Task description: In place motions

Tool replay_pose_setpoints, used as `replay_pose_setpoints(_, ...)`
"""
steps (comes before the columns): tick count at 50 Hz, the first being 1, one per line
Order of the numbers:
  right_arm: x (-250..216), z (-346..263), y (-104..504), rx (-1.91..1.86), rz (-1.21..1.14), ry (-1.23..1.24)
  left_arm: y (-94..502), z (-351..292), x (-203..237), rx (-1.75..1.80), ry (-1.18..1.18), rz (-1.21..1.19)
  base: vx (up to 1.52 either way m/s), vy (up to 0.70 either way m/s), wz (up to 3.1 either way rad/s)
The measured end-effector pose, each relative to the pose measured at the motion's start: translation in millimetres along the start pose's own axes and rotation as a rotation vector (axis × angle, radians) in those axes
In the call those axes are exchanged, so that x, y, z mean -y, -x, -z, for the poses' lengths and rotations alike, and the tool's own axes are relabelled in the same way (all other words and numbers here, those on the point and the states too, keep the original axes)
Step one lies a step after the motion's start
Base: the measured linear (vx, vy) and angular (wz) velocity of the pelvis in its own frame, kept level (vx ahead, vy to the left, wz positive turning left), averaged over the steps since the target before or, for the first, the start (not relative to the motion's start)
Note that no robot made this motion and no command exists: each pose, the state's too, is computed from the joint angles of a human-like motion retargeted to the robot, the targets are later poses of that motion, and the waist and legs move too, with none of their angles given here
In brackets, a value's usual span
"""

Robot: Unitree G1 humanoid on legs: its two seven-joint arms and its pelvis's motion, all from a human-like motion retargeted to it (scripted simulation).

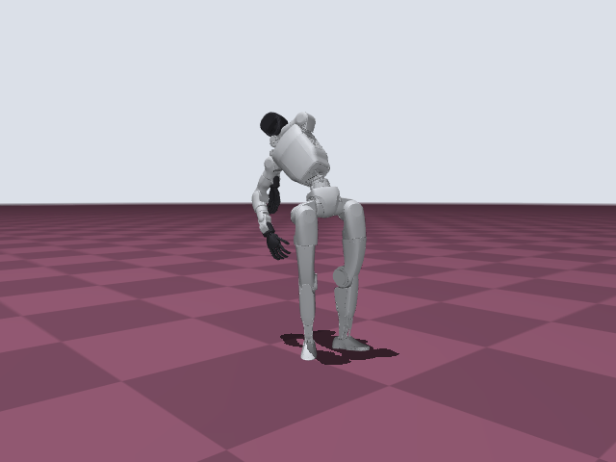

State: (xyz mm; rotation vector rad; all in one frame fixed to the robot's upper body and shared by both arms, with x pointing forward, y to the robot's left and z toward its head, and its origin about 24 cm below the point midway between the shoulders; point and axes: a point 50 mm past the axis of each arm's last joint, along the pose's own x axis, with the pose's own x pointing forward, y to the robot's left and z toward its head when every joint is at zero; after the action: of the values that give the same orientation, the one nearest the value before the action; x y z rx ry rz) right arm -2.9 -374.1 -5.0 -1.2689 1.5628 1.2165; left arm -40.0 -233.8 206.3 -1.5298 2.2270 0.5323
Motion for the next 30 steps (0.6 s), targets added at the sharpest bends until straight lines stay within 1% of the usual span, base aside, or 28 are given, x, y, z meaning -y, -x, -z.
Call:
replay_pose_setpoints(3,-7.5,14.1,-1.1,-0.067,-0.013,-0.013,0.0,-16.0,-2.8,0.079,-0.035,0.003,0.09,-0.03,0.12)
replay_pose_setpoints(8,-5.4,24.8,-0.2,-0.122,0.014,0.049,0.7,-28.6,-6.4,0.140,-0.098,-0.020,0.06,0.03,-0.43)
replay_pose_setpoints(17,12.0,32.9,4.8,-0.148,0.060,0.100,0.0,3.3,0.9,-0.034,-0.094,0.034,0.16,0.07,-0.26)
replay_pose_setpoints(23,27.4,62.0,16.6,-0.270,0.096,0.020,0.9,14.4,2.7,-0.088,-0.074,0.028,0.20,0.11,-0.16)
replay_pose_setpoints(30,15.0,126.1,44.9,-0.579,0.014,-0.142,1.6,20.3,4.2,-0.113,-0.012,0.023,0.18,0.10,0.04)
